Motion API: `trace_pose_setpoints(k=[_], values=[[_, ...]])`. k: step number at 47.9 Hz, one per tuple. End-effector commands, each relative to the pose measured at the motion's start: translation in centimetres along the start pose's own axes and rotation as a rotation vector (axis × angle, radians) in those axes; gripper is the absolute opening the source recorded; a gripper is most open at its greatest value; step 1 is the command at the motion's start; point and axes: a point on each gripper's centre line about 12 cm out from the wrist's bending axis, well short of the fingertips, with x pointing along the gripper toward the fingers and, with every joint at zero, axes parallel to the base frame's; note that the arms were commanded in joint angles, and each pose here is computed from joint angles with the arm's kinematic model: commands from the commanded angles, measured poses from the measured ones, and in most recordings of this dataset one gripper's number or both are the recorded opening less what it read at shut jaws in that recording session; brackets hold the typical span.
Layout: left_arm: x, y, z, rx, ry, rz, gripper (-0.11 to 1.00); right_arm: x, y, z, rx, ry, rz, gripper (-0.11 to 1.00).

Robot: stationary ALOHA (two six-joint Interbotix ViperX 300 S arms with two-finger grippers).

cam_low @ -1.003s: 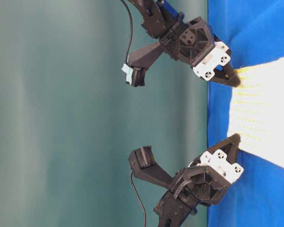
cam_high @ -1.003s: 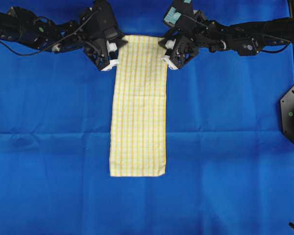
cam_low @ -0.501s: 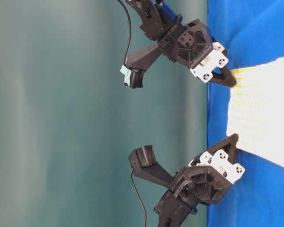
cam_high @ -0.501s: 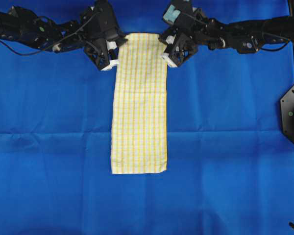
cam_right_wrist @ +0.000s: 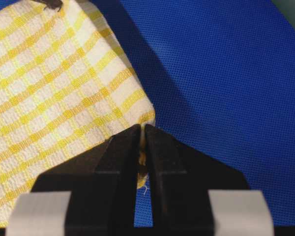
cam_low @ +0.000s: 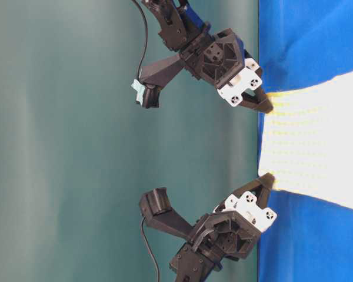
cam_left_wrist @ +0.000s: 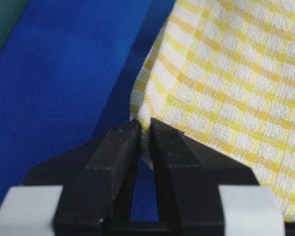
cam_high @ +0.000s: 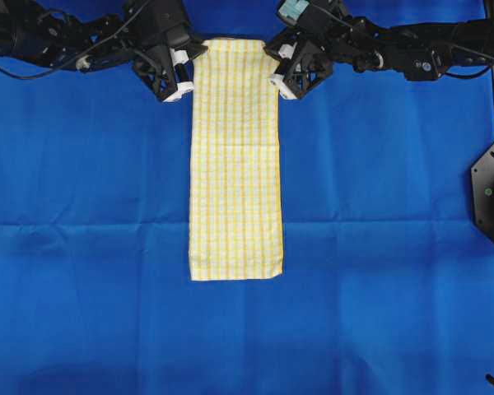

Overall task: Fold the yellow towel.
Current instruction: 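Grasp the strip's top corners with both grippers, then fold the top end down toward the bottom end with both grippers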

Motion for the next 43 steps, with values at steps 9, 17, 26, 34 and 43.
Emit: trace_pose_setpoints(k=[9,17,26,34,43], values=[[-1.4,-0.5,1.8,0.008,-0.054,-0.007,0.06,-1.5,1.0,1.5,-0.005,-0.047,0.026,0.03],[-2.9,-2.4,2.3,0.035,-0.078,-0.044,0.06,-3.2,2.9,0.9,-0.025,-0.052,0.069,0.03],[-4.7,-5.6,1.9,0.048,-0.081,-0.116,0.06,-5.4,5.6,-0.8,-0.059,-0.046,0.135,0.03],[-7.0,-9.4,1.3,0.078,-0.094,-0.203,0.06,-7.3,8.3,-2.7,-0.088,-0.038,0.203,0.03],[-9.3,-14.5,0.9,0.119,-0.106,-0.330,0.06,-9.4,11.3,-5.5,-0.108,-0.021,0.286,0.03]])
